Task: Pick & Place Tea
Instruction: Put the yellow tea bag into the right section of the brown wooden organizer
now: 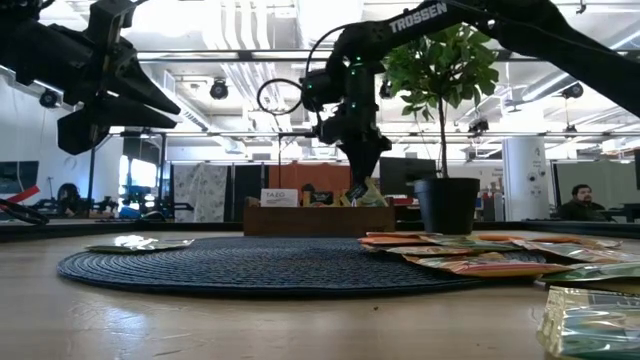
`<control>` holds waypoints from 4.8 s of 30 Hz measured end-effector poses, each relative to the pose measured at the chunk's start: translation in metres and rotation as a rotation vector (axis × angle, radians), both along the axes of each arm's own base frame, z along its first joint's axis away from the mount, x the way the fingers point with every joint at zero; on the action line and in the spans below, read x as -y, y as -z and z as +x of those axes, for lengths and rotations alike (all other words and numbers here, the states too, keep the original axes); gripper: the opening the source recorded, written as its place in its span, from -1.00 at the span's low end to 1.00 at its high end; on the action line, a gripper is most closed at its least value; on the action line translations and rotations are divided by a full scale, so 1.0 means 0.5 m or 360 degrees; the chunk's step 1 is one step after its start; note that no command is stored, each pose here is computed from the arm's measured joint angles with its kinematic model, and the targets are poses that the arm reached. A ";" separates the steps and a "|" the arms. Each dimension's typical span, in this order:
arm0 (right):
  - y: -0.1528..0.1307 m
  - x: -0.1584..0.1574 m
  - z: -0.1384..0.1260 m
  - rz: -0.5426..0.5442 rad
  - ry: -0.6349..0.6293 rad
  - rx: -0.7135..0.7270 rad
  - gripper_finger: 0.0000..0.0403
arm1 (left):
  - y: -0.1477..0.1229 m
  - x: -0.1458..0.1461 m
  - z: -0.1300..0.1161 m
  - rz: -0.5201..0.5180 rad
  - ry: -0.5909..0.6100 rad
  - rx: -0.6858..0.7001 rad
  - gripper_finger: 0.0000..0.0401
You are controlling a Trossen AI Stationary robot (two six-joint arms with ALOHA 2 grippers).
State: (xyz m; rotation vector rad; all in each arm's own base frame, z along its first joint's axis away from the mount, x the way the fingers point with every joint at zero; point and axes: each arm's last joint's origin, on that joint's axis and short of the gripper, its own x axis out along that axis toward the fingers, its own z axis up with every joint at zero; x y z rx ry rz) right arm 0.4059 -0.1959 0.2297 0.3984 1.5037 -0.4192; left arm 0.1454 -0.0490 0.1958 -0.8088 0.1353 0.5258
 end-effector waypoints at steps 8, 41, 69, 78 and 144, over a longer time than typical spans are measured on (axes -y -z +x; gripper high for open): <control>-0.001 -0.004 0.001 -0.0030 -0.0073 -0.0012 -0.95 | 0.000 0.000 0.000 0.0005 0.0003 -0.0003 -0.55; -0.016 -0.082 -0.146 -0.0333 -0.0280 0.0618 -0.96 | 0.003 0.000 -0.001 0.0059 0.0031 -0.0051 -0.55; 0.040 -0.027 -0.172 -0.0275 -0.0413 0.0780 -0.96 | 0.003 -0.001 -0.002 0.0026 -0.0013 -0.0024 -0.55; 0.054 -0.028 -0.178 -0.0267 -0.0420 0.0757 -0.92 | 0.002 -0.002 -0.002 0.0034 -0.0030 -0.0021 -0.55; 0.078 -0.059 -0.102 -0.0288 -0.0378 0.0567 -0.86 | 0.008 -0.003 -0.005 0.0013 -0.0048 -0.0054 -0.55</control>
